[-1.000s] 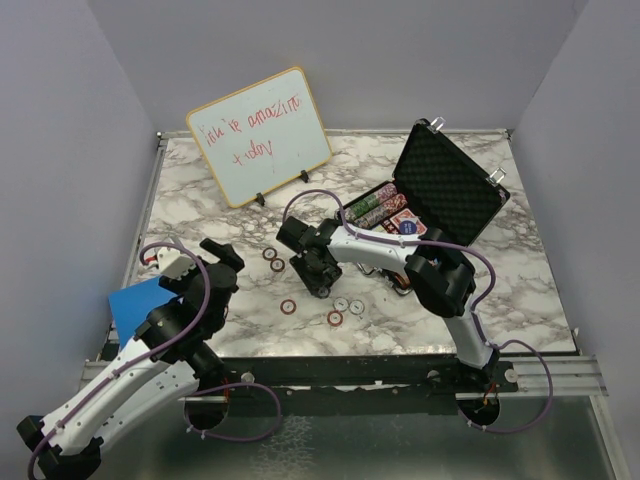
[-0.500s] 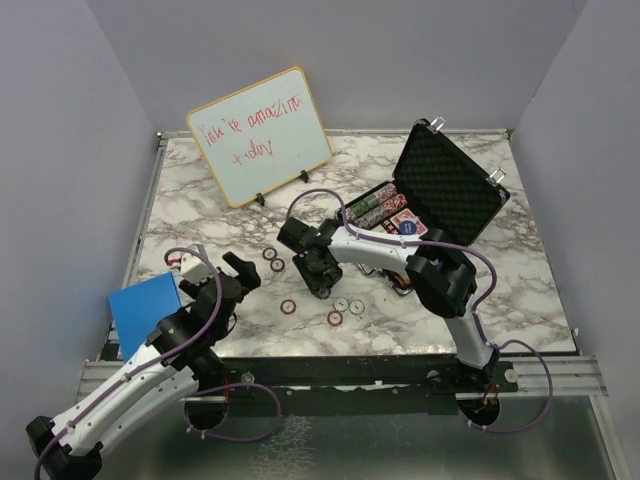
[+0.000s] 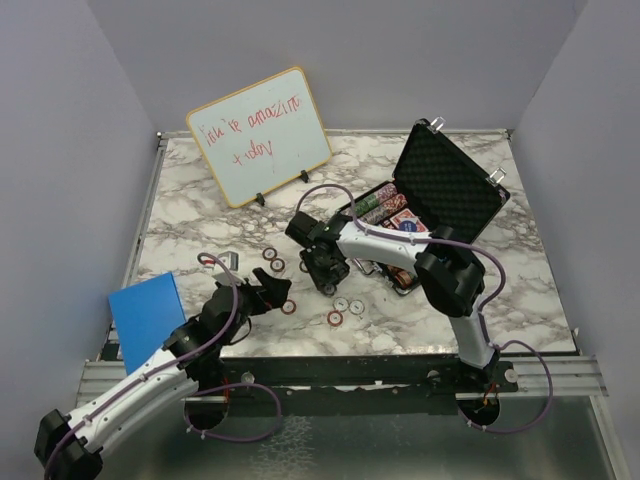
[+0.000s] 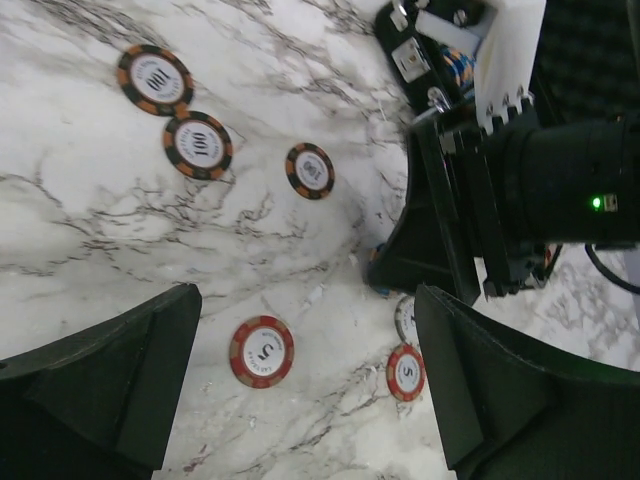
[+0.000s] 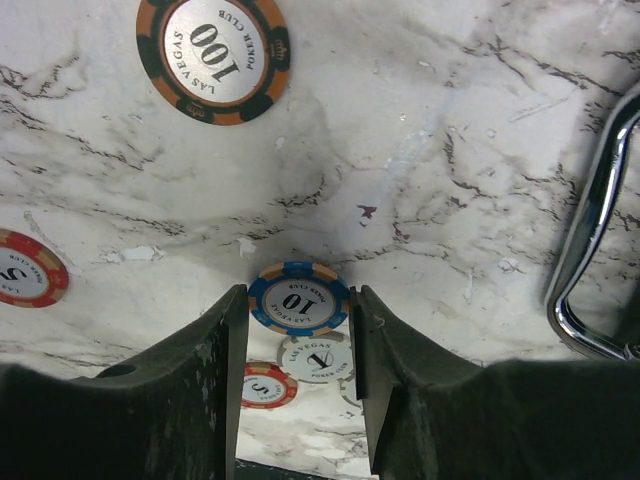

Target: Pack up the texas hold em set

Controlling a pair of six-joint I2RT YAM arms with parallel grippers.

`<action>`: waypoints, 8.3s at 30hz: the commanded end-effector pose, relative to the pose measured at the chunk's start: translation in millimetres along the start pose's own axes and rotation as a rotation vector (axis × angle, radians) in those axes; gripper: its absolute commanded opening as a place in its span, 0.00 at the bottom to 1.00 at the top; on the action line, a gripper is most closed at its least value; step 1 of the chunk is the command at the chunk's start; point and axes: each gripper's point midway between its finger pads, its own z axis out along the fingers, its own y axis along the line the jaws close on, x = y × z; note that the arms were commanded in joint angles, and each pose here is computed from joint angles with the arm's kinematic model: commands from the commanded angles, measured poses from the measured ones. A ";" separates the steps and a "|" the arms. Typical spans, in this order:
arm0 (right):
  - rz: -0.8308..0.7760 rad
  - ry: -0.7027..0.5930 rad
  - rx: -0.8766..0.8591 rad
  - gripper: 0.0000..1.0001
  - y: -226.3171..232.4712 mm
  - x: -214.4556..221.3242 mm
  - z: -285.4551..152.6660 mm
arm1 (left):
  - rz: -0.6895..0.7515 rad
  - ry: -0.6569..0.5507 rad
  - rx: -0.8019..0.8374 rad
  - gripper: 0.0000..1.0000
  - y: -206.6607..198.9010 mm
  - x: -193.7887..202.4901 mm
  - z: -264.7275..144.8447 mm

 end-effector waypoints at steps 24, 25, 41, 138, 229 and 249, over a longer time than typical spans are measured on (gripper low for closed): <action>0.278 -0.076 -0.220 0.43 -16.2 -19.0 -32.9 | -0.058 0.225 0.391 0.87 -76.5 53.7 24.2; 0.286 -0.080 -0.228 0.43 -17.0 -19.9 -34.3 | -0.067 0.221 0.397 0.87 -79.6 52.4 26.3; 0.346 -0.133 -0.340 0.44 -11.3 -30.2 -65.6 | -0.148 0.156 0.444 0.76 -106.7 41.2 49.6; -0.094 -0.783 -0.522 0.00 -50.3 -33.6 -206.9 | 0.092 -0.083 0.336 0.84 -115.1 -58.1 1.4; -0.088 -0.549 -0.031 0.34 -148.4 -121.2 -48.6 | 0.129 -0.170 0.041 0.93 -45.0 -64.4 3.9; 0.073 -0.305 -0.140 0.66 -80.9 5.2 -88.1 | 0.093 -0.193 0.018 0.99 -44.9 -72.4 2.5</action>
